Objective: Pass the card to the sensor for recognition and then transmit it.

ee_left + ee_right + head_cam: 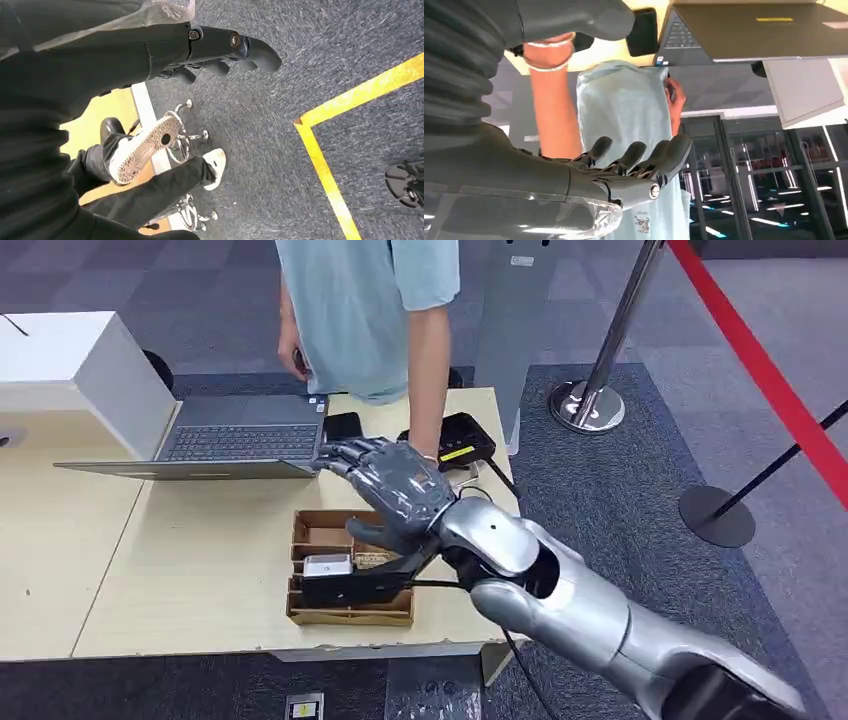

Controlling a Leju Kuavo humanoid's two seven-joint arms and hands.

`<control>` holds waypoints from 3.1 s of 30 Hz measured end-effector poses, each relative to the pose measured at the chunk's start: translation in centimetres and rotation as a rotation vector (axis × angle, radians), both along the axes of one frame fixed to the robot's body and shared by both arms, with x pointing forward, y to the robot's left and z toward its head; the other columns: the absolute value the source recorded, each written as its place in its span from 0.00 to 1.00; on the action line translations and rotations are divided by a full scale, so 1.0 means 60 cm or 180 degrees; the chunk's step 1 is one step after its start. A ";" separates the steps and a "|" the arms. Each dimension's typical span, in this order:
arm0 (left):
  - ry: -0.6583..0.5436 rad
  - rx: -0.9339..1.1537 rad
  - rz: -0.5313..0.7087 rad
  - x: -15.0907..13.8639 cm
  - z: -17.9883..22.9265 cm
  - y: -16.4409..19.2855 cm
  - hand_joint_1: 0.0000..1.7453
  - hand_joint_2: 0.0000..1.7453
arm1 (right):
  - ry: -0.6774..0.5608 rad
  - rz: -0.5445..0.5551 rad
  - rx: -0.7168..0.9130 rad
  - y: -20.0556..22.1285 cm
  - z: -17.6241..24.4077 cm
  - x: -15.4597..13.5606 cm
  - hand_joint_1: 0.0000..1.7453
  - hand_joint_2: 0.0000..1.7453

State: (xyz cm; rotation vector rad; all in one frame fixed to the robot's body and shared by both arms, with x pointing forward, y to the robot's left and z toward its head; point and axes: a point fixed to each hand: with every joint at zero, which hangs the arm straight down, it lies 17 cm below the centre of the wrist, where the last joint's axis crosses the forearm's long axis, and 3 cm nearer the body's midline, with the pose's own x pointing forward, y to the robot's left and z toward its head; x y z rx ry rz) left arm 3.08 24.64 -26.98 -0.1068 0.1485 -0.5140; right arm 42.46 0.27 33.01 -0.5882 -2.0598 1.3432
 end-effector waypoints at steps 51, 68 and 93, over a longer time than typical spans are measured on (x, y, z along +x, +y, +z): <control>0.0002 0.0018 -0.0017 0.000 0.000 0.005 0.00 1.00 | 0.0955 -0.0046 -0.0564 -0.011 -0.271 -0.005 0.40 1.00; 0.0026 0.0017 -0.0023 -0.003 0.000 0.001 0.00 1.00 | 0.1205 -0.0103 -0.0560 -0.012 -0.333 -0.012 0.47 1.00; 0.0004 0.0009 -0.0028 0.000 0.000 0.001 0.00 1.00 | 0.1271 -0.0138 -0.0437 -0.010 -0.342 -0.006 1.00 1.00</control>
